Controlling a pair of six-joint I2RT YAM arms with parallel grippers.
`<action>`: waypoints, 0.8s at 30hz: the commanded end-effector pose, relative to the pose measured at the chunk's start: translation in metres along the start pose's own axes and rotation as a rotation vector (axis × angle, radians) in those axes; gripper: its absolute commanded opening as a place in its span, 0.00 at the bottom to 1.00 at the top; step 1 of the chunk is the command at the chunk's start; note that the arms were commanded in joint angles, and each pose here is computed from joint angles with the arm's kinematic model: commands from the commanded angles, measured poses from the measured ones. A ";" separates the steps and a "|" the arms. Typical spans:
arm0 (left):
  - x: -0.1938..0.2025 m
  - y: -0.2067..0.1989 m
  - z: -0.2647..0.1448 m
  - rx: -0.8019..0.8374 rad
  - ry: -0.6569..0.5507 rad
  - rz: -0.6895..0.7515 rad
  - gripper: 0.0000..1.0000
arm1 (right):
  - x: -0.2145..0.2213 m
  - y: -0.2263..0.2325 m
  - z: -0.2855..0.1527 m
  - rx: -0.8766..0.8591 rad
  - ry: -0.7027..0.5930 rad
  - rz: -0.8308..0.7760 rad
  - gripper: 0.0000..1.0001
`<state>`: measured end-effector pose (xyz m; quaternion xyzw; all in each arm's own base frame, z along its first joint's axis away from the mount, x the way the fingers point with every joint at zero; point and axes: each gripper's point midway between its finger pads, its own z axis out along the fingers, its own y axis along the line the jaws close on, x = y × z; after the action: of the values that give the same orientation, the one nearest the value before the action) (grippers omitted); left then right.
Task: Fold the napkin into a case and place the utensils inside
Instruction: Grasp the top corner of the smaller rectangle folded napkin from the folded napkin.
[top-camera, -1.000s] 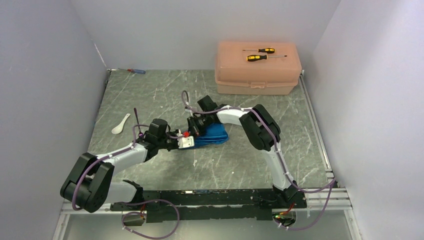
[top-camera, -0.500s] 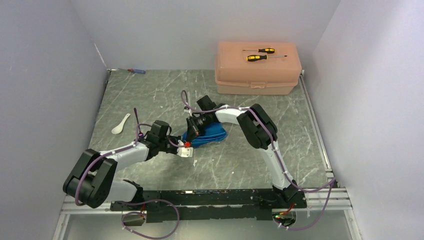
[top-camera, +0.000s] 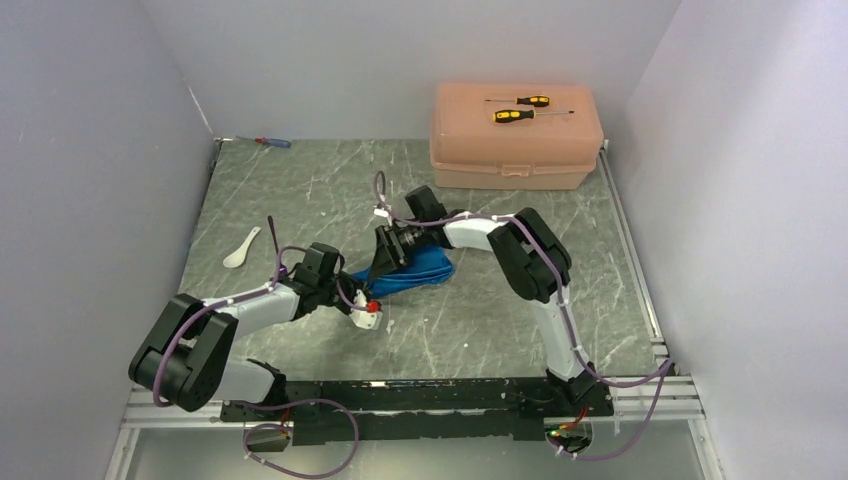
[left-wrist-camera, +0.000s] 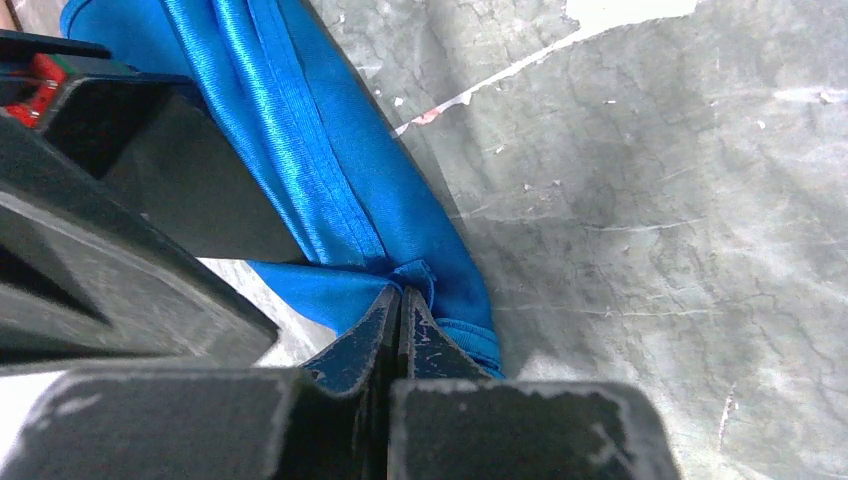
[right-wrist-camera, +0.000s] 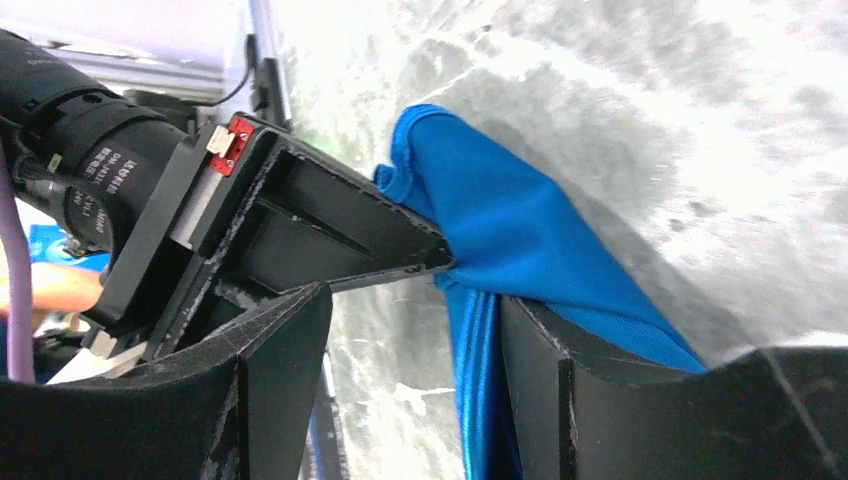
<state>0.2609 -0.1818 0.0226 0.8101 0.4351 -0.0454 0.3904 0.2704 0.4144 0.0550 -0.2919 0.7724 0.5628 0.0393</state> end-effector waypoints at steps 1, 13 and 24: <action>-0.001 -0.076 0.001 0.245 -0.016 -0.091 0.03 | -0.031 0.003 -0.034 0.101 -0.098 -0.182 0.66; -0.006 -0.078 -0.002 0.271 -0.039 -0.063 0.03 | -0.035 0.018 -0.168 0.742 -0.343 -0.772 0.59; -0.008 -0.077 -0.003 0.262 -0.042 -0.053 0.03 | 0.049 -0.012 -0.178 0.887 0.103 -1.109 0.97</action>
<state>0.2560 -0.1828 0.0221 0.8354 0.3935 -0.0424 0.3814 0.2842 0.2566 0.1185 -0.5498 0.6867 0.1805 0.4401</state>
